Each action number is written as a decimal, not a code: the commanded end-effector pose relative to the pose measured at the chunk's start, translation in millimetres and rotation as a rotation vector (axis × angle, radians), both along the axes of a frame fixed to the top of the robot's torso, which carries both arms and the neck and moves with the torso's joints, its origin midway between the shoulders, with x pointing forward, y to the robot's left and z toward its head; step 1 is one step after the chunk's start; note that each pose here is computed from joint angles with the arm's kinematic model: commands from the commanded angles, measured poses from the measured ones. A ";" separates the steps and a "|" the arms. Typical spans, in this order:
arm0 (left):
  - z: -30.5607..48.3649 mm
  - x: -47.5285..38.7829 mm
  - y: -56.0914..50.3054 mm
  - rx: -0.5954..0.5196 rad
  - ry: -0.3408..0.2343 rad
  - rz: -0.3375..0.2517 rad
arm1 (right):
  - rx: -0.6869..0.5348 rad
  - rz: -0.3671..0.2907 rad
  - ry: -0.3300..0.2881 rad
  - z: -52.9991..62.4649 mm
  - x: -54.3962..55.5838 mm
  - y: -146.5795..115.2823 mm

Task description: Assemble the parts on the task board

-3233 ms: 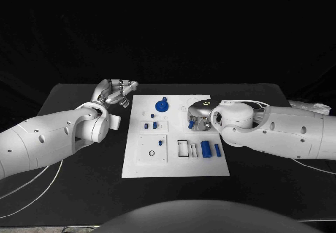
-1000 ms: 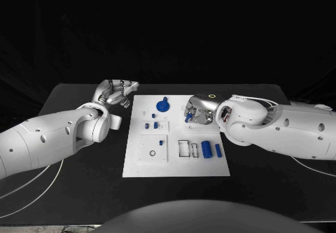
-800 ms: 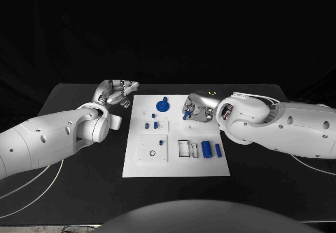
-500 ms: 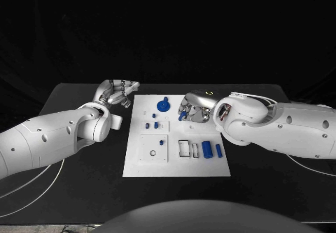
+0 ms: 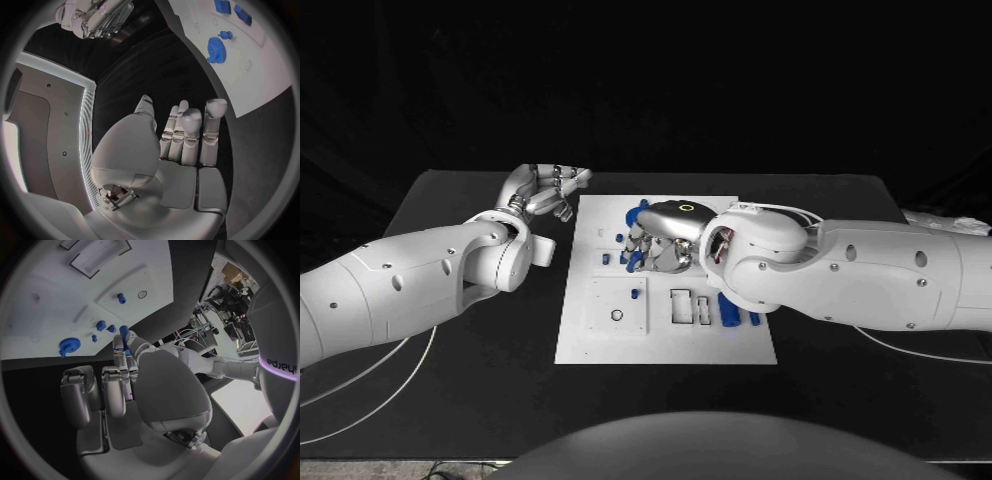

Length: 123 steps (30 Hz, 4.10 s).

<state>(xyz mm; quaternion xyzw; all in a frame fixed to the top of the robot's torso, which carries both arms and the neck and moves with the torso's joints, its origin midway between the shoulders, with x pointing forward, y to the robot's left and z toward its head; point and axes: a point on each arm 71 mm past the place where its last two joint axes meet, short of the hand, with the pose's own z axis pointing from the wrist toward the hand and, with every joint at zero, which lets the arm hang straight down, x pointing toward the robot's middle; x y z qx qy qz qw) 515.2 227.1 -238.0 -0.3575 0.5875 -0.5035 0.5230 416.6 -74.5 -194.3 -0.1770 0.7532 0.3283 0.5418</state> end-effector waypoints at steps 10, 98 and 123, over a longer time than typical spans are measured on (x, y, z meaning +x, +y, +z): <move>0.9 -1.2 -3.9 -0.009 -0.003 -0.017 | -0.040 0.126 0.041 -21.5 -14.2 28.6; 1.0 -1.4 -1.6 -0.010 -0.001 -0.018 | -0.241 0.234 -0.021 -47.8 -28.5 44.0; 1.0 -1.6 -1.9 -0.010 -0.001 -0.018 | -0.258 0.238 -0.008 -49.6 -28.5 47.9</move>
